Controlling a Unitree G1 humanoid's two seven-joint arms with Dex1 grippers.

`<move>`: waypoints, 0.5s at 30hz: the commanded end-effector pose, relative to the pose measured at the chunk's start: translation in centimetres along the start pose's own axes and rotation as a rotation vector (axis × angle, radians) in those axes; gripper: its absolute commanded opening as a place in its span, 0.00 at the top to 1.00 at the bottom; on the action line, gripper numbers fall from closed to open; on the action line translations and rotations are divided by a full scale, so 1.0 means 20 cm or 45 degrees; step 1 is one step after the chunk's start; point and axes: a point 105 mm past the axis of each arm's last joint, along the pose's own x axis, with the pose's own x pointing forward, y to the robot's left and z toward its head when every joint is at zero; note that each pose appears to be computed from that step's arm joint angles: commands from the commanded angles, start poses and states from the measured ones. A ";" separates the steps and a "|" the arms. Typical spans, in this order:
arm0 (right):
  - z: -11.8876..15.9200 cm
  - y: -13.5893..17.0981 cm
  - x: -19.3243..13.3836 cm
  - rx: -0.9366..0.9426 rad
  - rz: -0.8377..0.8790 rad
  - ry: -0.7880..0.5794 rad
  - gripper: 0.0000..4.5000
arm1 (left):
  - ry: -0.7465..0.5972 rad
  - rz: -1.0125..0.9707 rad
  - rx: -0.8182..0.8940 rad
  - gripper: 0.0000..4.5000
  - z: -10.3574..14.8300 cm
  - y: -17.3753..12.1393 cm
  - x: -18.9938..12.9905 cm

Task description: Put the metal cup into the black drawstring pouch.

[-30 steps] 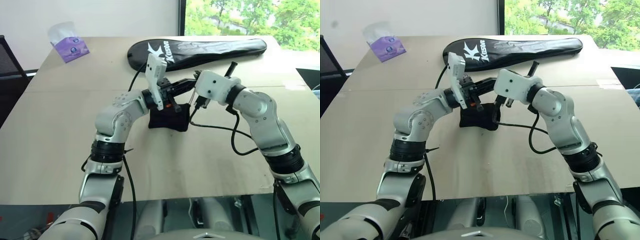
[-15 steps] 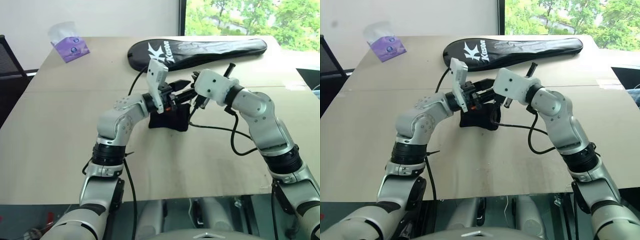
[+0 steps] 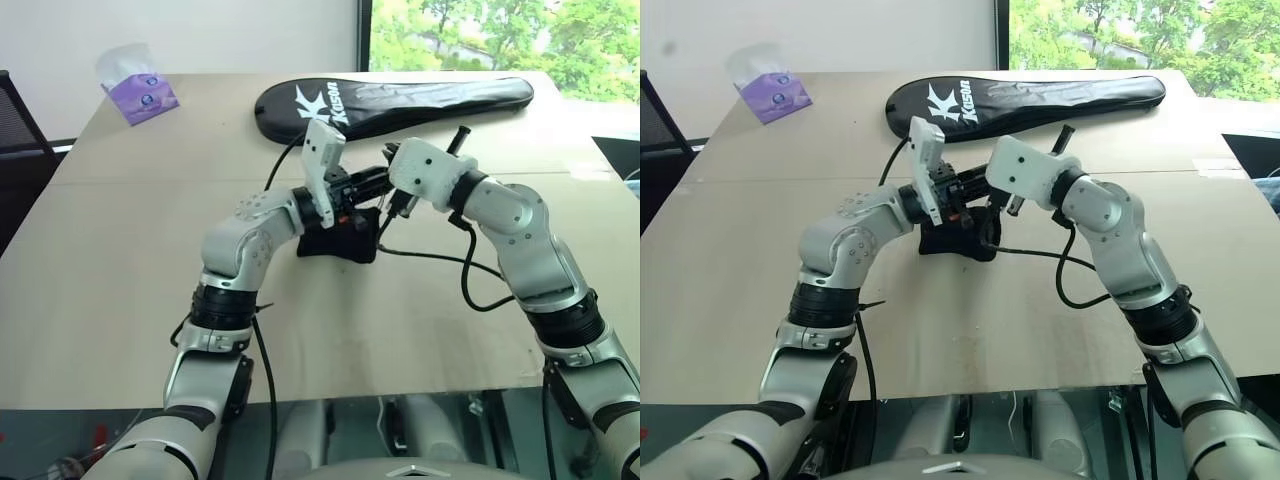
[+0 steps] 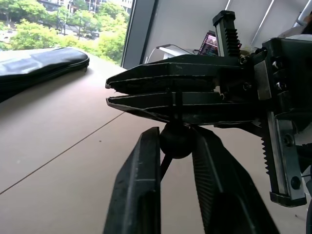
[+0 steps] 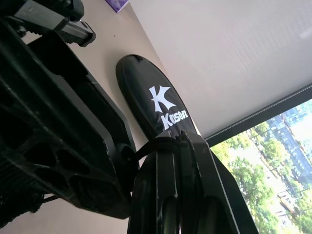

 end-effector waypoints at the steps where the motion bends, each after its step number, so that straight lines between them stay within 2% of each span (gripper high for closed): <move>1: 0.06 -0.05 -0.02 -0.031 -0.054 -0.057 1.00 | -0.040 -0.028 0.063 0.95 0.07 -0.02 0.01; 5: 0.02 -0.10 -0.04 -0.001 -0.096 -0.025 1.00 | 0.015 0.007 0.067 0.95 0.02 0.01 0.00; 7: -0.08 -0.20 -0.07 0.129 -0.213 0.029 1.00 | 0.084 0.034 0.075 0.95 -0.03 0.02 -0.03; 9: -0.24 -0.28 -0.12 0.225 -0.312 0.132 1.00 | 0.151 0.069 0.076 0.95 -0.09 0.04 -0.07; 13: -0.69 -0.40 -0.32 0.353 -0.476 0.433 1.00 | 0.344 0.215 0.015 0.95 -0.29 0.08 -0.25; 15: -0.79 -0.41 -0.37 0.378 -0.493 0.491 1.00 | 0.402 0.269 0.011 0.95 -0.35 0.09 -0.31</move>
